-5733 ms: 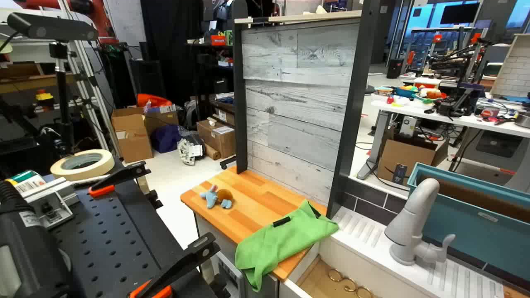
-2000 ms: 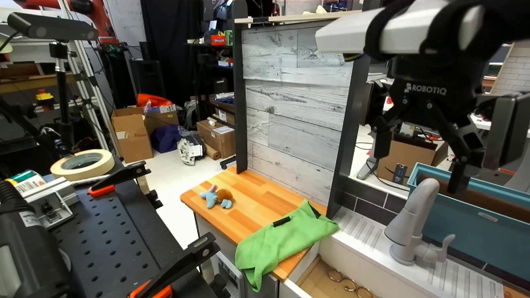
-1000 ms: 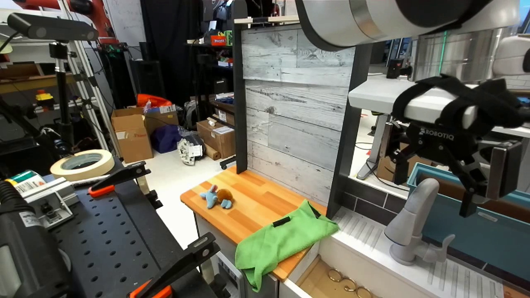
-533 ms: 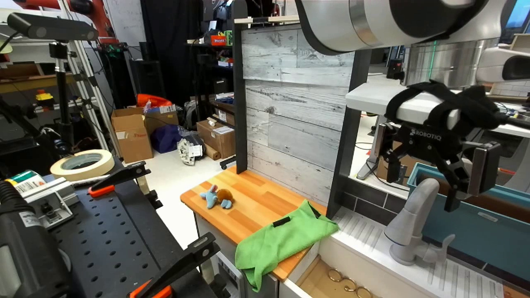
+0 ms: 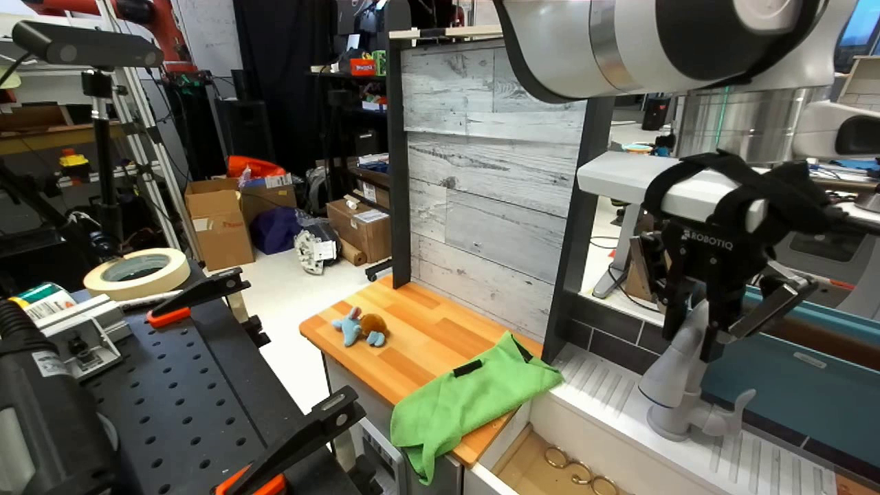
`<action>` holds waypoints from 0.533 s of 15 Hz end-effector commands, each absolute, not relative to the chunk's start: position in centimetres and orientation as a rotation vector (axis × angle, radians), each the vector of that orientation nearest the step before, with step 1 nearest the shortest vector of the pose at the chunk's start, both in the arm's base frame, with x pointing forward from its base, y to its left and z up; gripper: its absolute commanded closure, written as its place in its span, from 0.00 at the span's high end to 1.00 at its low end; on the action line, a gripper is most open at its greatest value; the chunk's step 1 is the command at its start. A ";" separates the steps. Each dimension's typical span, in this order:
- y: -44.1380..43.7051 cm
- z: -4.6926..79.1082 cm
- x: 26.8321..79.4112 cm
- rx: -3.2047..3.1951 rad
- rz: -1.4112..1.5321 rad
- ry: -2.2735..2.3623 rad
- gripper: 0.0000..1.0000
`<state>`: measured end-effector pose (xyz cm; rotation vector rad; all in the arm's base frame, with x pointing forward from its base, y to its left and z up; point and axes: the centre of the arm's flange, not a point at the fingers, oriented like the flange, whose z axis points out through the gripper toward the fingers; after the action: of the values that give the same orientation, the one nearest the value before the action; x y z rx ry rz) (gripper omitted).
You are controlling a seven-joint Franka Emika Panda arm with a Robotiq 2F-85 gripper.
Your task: Move the faucet of the sink slightly to the left.
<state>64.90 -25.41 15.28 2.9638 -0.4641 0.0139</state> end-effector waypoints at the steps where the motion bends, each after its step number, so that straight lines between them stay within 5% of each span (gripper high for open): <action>1: -26.1 14.9 65.3 2.965 -0.017 -0.486 0.06; 8: -25.2 15.4 65.4 2.943 -0.007 -0.805 0.06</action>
<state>64.86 -25.23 15.02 2.9545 -0.6122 0.0060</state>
